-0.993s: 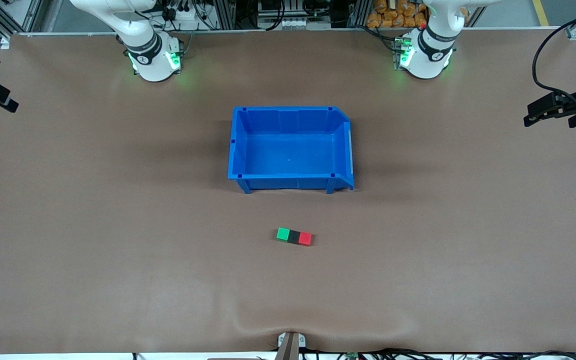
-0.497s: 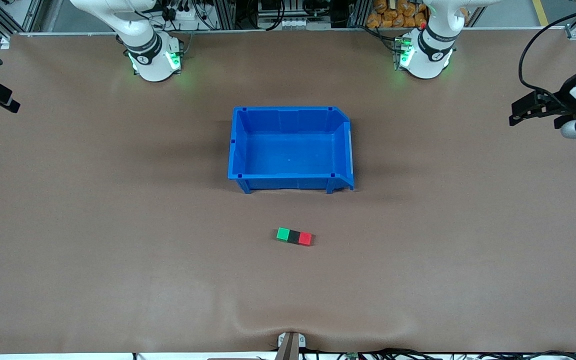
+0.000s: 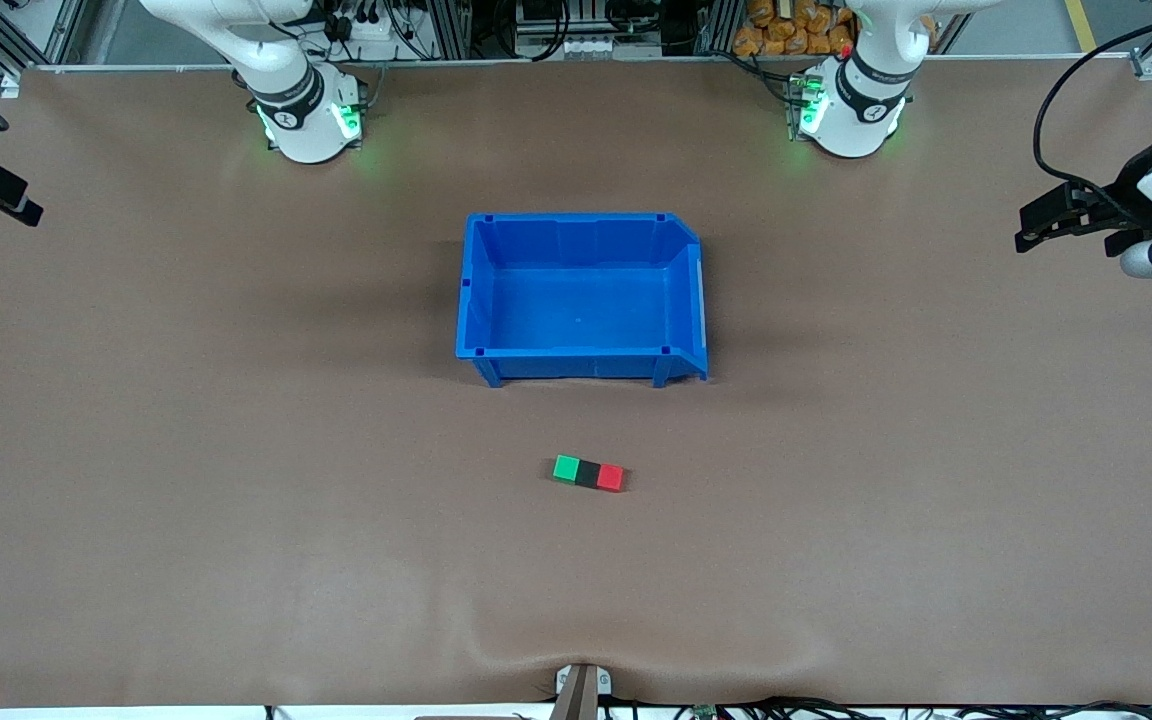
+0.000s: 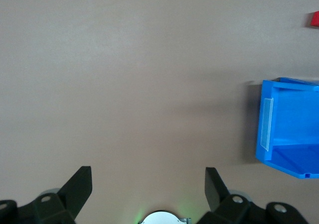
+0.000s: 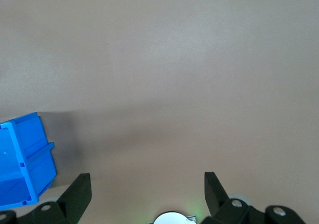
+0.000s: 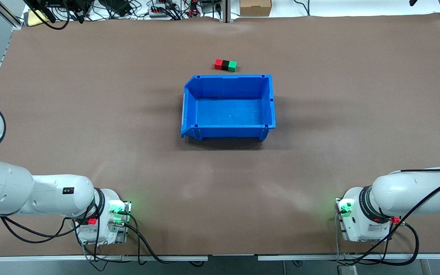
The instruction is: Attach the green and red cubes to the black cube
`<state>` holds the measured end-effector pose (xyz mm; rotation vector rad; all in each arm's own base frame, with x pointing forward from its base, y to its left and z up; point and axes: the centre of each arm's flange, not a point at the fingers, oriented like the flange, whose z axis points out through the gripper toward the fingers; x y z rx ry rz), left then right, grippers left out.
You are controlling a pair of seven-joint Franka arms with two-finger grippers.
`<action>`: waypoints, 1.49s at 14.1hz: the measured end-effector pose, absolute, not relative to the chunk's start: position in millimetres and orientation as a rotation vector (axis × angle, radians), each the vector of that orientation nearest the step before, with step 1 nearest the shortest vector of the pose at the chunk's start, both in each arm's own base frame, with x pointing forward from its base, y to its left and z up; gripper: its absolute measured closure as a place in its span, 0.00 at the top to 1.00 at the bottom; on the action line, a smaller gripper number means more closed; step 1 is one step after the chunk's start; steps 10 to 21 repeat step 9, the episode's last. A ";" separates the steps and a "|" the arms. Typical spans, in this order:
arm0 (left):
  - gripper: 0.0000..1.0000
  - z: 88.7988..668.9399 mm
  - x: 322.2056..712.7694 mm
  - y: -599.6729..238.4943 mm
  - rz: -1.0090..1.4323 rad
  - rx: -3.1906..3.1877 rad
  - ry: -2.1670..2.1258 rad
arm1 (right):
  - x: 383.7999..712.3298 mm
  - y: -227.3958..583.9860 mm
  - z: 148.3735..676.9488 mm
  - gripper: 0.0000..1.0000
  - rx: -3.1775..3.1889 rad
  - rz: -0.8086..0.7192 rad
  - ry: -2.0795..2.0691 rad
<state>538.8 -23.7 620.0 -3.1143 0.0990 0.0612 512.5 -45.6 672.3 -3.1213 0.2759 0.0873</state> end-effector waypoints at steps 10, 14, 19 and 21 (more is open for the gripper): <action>1.00 620.0 538.8 -23.7 0.061 -3.114 0.099 | 512.9 -39.7 672.0 1.00 -3.123 0.088 0.256; 1.00 620.0 538.8 -23.7 0.061 -3.114 0.099 | 512.9 -39.7 672.0 1.00 -3.123 0.088 0.256; 1.00 620.0 538.8 -23.7 0.061 -3.114 0.099 | 512.9 -39.7 672.0 1.00 -3.123 0.088 0.256; 1.00 620.0 538.8 -23.7 0.061 -3.114 0.099 | 512.9 -39.7 672.0 1.00 -3.123 0.088 0.256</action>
